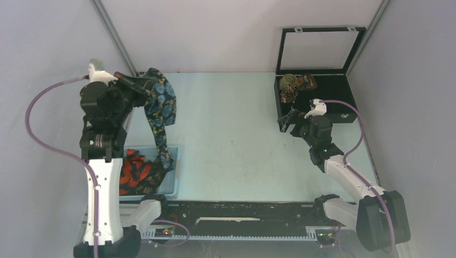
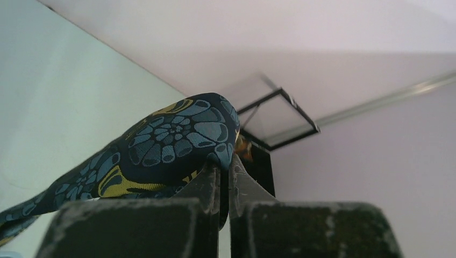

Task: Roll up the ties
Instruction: Pick up the tie from the bin, then place the tie at the center of the board.

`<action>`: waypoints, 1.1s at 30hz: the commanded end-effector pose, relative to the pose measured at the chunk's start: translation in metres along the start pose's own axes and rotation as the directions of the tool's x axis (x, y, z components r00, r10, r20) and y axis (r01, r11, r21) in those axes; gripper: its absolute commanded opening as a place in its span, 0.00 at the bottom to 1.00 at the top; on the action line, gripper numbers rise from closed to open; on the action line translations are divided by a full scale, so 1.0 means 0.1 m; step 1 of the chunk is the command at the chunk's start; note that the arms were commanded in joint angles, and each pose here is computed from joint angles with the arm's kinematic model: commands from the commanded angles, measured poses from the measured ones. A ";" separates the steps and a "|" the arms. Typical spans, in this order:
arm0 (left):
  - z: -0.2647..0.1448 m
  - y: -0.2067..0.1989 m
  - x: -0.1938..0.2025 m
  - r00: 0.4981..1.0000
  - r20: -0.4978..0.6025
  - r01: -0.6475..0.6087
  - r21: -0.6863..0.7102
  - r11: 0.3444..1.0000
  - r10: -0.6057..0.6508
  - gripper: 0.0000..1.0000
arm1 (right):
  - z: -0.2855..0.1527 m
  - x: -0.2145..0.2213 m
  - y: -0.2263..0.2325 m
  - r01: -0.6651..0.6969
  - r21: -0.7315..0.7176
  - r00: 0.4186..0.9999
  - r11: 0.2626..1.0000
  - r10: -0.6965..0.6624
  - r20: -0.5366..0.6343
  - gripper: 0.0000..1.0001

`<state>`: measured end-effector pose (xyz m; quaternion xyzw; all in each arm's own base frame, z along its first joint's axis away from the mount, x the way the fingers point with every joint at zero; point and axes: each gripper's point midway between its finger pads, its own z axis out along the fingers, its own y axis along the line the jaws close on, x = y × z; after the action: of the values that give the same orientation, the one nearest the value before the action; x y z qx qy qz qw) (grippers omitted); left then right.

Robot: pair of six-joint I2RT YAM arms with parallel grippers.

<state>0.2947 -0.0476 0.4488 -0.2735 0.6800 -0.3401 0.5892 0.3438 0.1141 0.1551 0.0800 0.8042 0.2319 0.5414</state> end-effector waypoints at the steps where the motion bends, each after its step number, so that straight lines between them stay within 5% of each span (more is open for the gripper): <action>1: 0.09 -0.36 0.22 0.995 -0.091 -0.037 0.116 0.993 0.047 0.00 | 0.01 -0.22 0.10 0.002 -0.023 0.999 1.000 -0.001 0.051 0.94; 16: -0.13 -1.75 0.81 0.947 -0.292 0.027 0.487 0.873 0.134 0.00 | -0.26 -0.28 0.25 -0.016 -0.069 0.999 0.997 0.019 0.051 0.93; 25: 0.11 -1.25 1.92 0.817 -0.545 0.044 0.384 0.922 0.188 0.00 | -0.96 -0.52 0.33 -0.048 -0.052 0.988 0.998 0.055 0.142 0.93; 33: 0.02 -1.34 2.95 0.663 -0.702 0.081 0.411 0.908 0.259 0.00 | -1.34 -0.67 0.27 -0.065 0.026 0.984 0.998 0.060 0.166 0.92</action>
<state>0.2610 -0.3272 0.3577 0.0075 0.8082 -0.4877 0.3299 0.2572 0.0865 0.2567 0.1073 0.7447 0.2521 0.6086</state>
